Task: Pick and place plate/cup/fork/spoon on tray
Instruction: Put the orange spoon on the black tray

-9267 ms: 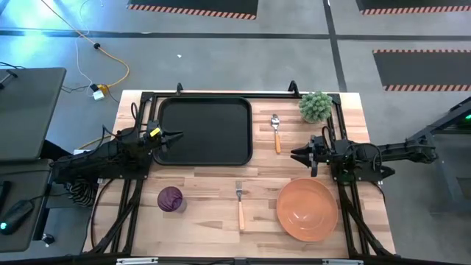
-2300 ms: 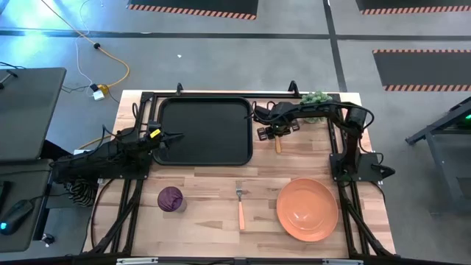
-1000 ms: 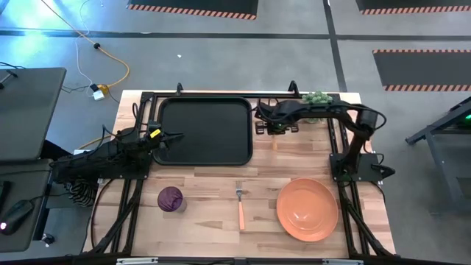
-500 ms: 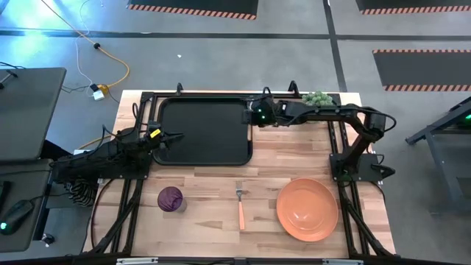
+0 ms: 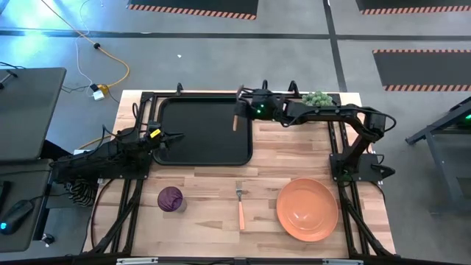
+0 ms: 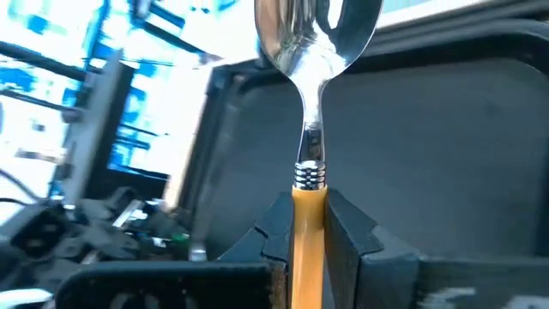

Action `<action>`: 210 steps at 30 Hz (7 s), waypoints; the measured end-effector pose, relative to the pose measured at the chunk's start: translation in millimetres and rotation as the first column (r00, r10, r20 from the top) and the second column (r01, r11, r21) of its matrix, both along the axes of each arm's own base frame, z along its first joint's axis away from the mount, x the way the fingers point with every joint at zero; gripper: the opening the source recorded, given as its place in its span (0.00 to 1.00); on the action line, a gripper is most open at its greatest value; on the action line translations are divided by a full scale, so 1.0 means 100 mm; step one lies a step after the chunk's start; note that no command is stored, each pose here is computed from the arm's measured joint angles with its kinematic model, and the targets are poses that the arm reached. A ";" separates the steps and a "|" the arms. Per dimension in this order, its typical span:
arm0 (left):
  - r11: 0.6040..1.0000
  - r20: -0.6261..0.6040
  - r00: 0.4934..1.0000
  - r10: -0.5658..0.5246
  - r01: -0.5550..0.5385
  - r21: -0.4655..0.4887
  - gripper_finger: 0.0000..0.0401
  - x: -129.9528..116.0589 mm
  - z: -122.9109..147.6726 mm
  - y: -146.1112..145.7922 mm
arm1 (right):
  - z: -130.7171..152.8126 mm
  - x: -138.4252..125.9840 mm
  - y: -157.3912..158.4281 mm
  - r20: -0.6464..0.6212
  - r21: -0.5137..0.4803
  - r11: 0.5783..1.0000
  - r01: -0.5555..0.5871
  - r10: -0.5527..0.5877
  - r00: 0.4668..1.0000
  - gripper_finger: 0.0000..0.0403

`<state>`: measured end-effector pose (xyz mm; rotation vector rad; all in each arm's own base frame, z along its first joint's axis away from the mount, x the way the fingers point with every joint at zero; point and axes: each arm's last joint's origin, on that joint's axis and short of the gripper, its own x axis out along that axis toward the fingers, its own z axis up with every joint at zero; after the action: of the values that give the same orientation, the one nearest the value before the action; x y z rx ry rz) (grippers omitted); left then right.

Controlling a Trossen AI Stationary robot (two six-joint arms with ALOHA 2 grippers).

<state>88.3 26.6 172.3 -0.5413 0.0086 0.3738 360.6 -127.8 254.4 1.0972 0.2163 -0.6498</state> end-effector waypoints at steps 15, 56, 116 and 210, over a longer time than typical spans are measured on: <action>1.000 0.000 1.000 0.000 0.000 0.000 0.12 0.00 0.00 0.00 | 0.73 0.03 -0.02 -0.238 -0.124 0.992 0.018 -0.047 0.970 0.05; 1.000 0.000 1.000 0.000 0.000 0.000 0.12 0.00 0.00 0.00 | -0.80 0.68 0.00 -0.589 0.242 0.964 0.112 0.054 0.806 0.05; 1.000 -0.006 1.000 -0.002 0.002 0.016 0.12 0.00 0.00 0.00 | -1.01 0.64 -0.02 -0.631 0.277 0.955 0.108 0.096 0.770 0.13; 0.999 -0.013 1.000 -0.003 0.004 0.041 0.12 -0.01 0.03 0.00 | -0.43 0.53 0.04 -0.554 0.223 0.974 -0.042 0.162 0.817 0.32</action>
<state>87.5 26.4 175.0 -0.4982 0.0140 0.3730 414.0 -123.7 211.9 1.0488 0.8745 -0.8633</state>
